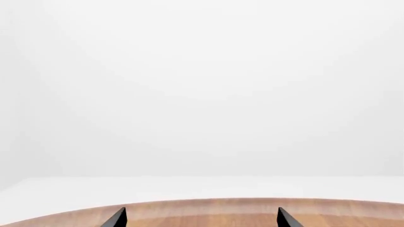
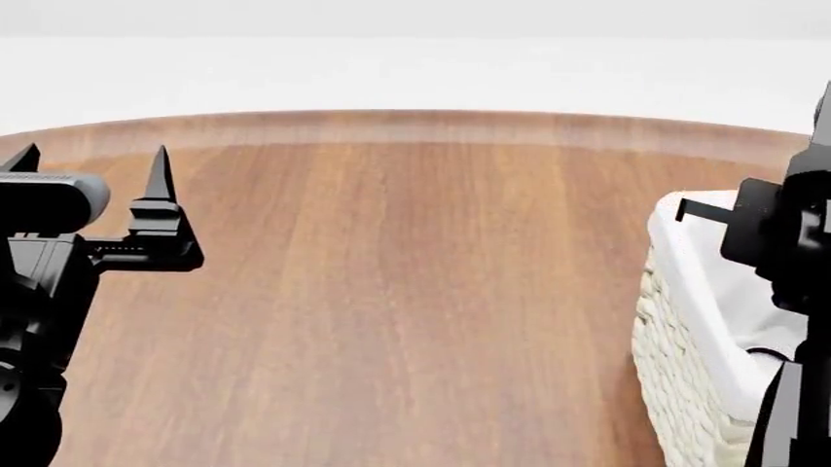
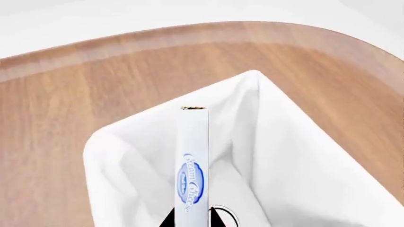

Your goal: Pick up the alphabet soup and the cream cheese box, and put them in the basket.

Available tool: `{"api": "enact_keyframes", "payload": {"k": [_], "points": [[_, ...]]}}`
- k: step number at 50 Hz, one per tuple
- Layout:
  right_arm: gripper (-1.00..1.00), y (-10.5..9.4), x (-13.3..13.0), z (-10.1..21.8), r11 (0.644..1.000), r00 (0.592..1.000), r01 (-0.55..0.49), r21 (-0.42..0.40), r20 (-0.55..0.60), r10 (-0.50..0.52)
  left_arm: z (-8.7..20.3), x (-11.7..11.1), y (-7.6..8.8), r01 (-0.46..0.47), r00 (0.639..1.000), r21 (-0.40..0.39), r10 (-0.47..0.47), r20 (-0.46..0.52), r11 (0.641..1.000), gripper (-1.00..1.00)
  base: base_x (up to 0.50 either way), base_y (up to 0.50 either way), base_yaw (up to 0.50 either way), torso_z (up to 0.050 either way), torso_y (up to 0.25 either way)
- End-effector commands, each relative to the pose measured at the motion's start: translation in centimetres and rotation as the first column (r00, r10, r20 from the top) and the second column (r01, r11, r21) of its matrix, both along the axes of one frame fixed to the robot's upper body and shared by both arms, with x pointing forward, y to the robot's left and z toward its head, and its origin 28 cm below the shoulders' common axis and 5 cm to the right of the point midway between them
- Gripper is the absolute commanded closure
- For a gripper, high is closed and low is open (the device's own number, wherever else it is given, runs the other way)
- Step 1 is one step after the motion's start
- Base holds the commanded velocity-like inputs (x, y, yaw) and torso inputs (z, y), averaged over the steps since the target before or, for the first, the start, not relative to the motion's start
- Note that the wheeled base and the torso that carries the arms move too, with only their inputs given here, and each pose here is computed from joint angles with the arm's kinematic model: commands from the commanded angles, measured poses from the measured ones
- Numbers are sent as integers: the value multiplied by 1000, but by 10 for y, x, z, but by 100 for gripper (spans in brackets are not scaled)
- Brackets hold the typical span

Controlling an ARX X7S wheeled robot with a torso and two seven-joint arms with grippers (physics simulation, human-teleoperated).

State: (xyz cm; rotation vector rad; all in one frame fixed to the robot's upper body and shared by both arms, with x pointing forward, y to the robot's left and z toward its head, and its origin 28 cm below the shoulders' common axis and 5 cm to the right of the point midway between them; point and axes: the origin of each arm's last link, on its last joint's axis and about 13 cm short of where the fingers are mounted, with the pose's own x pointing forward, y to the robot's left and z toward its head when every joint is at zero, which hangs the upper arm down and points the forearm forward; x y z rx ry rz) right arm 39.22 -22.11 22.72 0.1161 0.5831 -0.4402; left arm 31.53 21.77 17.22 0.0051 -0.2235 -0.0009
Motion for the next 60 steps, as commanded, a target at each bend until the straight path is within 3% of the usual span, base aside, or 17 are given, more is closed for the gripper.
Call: {"api": "enact_keyframes", "payload": {"k": [1,6,7,30,38,42,48,49,53,56,60], "points": [[100,-4,1,-3,1000,1000,25,15,3,-26,-1,0,0,0,1000,2,0,0,1000,-100,0,0,0,0,0],[100,-4,2,-5,999,1000,11,32,-4,-11,0,-1,0,1,1000,1,-1,1,1000,-100,0,0,0,0,0],[-100,-5,2,-5,999,1000,16,32,-2,-16,0,-1,0,0,1000,1,0,1,1000,-100,0,0,0,0,0],[-100,-2,1,6,999,999,26,23,31,-27,-1,0,1,-1,1000,-8,1,-11,1000,-100,0,0,0,0,0],[-100,7,-7,31,998,986,-61,-5,156,61,-1,1,1,-7,1000,1,7,-13,1000,-100,0,0,0,0,1],[-100,12,-11,42,994,974,-94,-60,203,105,-1,0,0,-6,1000,1,6,-12,1000,-100,0,0,0,0,0],[-100,29,-22,56,969,895,-195,-154,375,240,1,0,0,-8,1000,-5,8,-9,1000,-100,0,0,0,0,0],[-100,35,-26,57,959,859,-227,-168,429,279,2,0,0,-4,1000,-19,4,-13,1000,-100,0,0,0,0,0],[-100,47,-30,49,934,818,-275,-227,455,351,5,0,1,-2,1000,-31,1,-16,1000,-100,0,0,0,0,0],[-100,60,-38,37,903,757,-332,-273,494,428,4,-1,0,-2,1000,-27,2,-10,1000,-100,0,0,0,0,0],[-100,68,-44,23,879,737,-335,-340,486,469,4,-1,0,-1,1000,-28,0,-9,1000,-100,0,0,0,0,0]]}}
